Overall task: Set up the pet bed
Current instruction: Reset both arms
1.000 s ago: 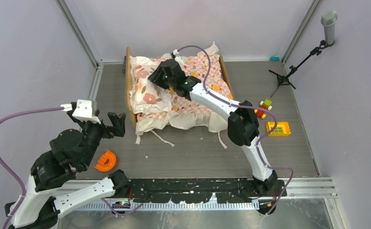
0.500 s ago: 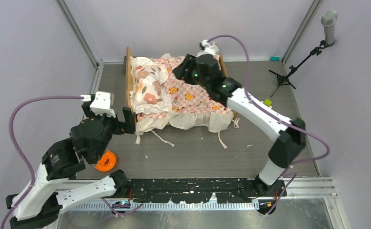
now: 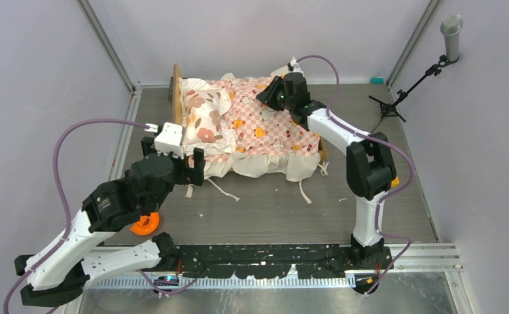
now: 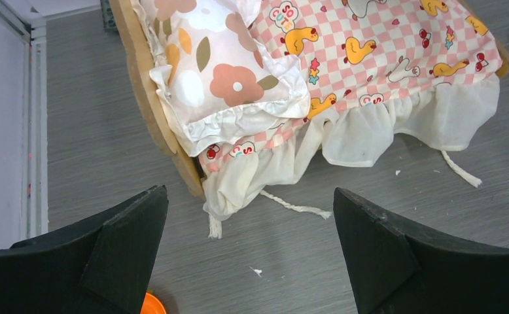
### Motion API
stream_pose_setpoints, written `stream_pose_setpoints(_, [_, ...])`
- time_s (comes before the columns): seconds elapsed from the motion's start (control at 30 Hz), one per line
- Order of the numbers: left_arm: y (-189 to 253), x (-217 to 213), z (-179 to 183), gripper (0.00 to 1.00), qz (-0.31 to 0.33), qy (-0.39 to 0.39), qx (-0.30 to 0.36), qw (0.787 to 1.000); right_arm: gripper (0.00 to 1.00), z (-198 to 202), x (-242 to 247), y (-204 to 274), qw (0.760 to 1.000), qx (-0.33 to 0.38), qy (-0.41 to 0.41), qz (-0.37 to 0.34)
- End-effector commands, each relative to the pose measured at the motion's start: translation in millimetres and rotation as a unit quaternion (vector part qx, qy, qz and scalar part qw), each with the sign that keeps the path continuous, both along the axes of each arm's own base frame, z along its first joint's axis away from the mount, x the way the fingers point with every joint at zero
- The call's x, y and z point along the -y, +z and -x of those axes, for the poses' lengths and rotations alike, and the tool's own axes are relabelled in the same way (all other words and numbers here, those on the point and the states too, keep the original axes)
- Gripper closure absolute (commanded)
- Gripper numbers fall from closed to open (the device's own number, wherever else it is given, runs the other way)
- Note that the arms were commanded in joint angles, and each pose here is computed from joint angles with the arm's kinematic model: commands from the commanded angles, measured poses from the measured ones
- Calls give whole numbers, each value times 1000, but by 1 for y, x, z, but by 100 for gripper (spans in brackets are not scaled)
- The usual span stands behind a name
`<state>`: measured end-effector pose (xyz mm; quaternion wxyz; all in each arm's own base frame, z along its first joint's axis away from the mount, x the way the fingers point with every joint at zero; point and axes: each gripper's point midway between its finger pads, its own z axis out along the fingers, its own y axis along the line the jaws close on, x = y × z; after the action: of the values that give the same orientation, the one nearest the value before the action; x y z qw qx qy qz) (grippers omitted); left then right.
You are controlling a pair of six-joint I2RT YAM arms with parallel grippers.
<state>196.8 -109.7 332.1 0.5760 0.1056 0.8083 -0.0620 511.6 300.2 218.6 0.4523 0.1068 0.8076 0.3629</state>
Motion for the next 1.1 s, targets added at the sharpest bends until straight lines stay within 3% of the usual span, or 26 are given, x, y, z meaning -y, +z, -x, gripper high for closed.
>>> stream_pose_setpoints(0.0, [-4, 9, -2, 0, 1, -8, -8, 1000, 66, -20, -5, 20, 999, 40, -22, -20])
stream_pose_setpoints(0.27, [-9, 6, -2, 0, -7, -6, -6, 1000, 67, -51, 35, -56, 998, -14, -68, 10])
stream_pose_setpoints(0.37, [-11, 2, 1, 0, 2, -2, -5, 1000, 67, -48, 32, -45, 999, 2, -49, 8])
stream_pose_setpoints(0.5, [-14, -3, 4, 0, 23, 6, -5, 1000, 63, -31, 27, 14, 999, 48, -18, -14])
stream_pose_setpoints(0.7, [-21, -4, 10, 0, 45, 9, -21, 999, 60, 30, 63, 97, 994, 102, -37, 3])
stream_pose_setpoints(0.93, [-43, -16, 21, 0, 41, 38, -69, 996, 51, 138, 149, 65, 985, 6, -106, 137])
stream_pose_setpoints(1.07, [-67, -18, 29, 0, 33, 41, -102, 993, 45, 201, 190, 51, 977, -17, -143, 157])
